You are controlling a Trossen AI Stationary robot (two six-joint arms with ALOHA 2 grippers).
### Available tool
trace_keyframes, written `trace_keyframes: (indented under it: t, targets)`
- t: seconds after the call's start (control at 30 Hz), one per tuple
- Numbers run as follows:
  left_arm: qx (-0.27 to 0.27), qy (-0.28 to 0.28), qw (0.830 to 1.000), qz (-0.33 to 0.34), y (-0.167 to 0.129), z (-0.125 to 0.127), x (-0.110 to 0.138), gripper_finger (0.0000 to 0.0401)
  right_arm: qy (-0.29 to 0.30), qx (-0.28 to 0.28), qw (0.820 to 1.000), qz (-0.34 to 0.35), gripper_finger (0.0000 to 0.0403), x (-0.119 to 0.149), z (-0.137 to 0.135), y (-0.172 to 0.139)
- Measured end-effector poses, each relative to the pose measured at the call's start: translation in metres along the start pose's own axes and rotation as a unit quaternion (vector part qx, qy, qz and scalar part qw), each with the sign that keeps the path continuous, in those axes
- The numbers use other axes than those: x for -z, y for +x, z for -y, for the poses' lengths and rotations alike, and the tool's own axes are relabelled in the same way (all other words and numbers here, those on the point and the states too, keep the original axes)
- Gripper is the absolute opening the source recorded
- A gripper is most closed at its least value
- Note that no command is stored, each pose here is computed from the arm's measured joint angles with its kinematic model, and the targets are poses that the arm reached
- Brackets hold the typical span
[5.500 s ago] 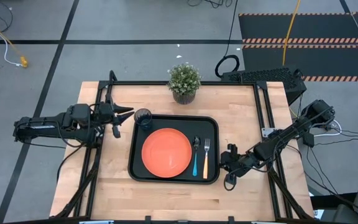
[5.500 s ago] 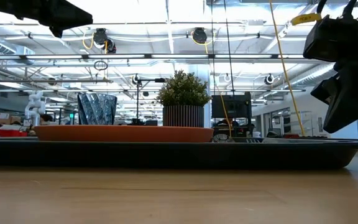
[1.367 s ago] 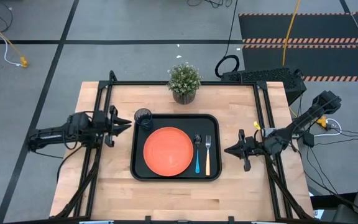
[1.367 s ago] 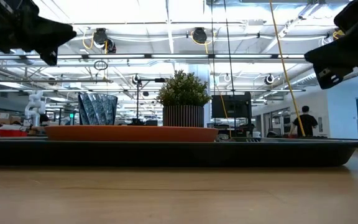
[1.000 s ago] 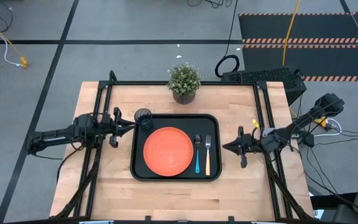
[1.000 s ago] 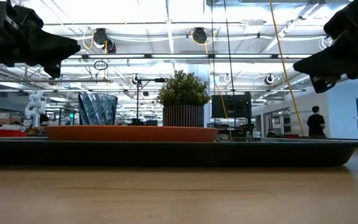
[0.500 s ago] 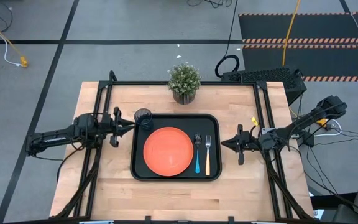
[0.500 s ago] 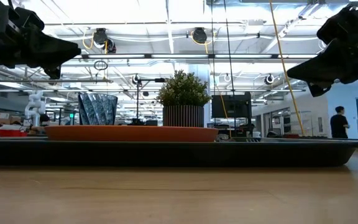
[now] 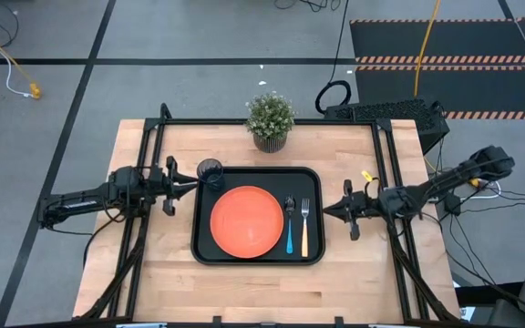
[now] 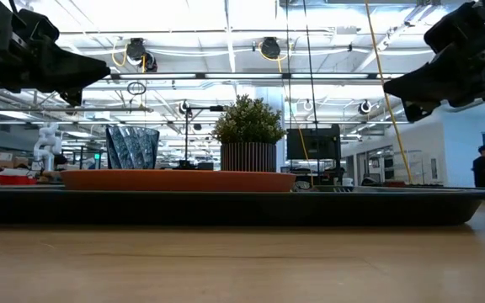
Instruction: Pick and place plate/cup/fork/spoon on tray
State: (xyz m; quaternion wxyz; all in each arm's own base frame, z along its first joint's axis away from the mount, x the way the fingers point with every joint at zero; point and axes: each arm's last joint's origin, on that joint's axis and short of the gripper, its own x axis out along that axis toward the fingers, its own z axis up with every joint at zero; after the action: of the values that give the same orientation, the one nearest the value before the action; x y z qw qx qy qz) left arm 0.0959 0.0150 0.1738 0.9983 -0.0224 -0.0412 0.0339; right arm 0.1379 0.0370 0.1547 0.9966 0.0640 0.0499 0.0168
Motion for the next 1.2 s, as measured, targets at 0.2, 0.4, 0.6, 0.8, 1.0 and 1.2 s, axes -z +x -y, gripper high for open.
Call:
trace_keyframes:
  t: [0.2,0.4,0.6,0.8,1.0,1.2]
  targets:
    - [-0.021,-0.003,1.000,0.001,0.000,-0.001,0.000,0.0078,-0.008,0.020,1.000,-0.004,0.0000,-0.001,0.010,0.001]
    - [-0.021,-0.012,1.000,0.000,0.000,-0.001,0.000,0.0078,-0.009,0.035,0.999,-0.015,0.0000,-0.001,0.015,-0.004]
    - [-0.021,-0.017,1.000,-0.004,0.000,-0.001,0.001,0.0078,-0.006,0.035,0.999,-0.016,0.0000,-0.002,0.017,-0.012]
    - [-0.021,-0.017,1.000,-0.007,0.000,-0.001,0.001,0.0078,-0.010,0.035,0.999,-0.016,0.0000,-0.002,0.017,-0.017]
    - [-0.021,-0.016,1.000,-0.006,0.000,-0.001,0.001,0.0078,-0.015,0.035,0.999,-0.016,0.0000,-0.002,0.018,-0.021]
    - [-0.020,-0.016,1.000,-0.006,0.000,-0.001,0.001,0.0078,-0.006,0.035,0.999,-0.017,0.0000,-0.002,0.019,-0.027]
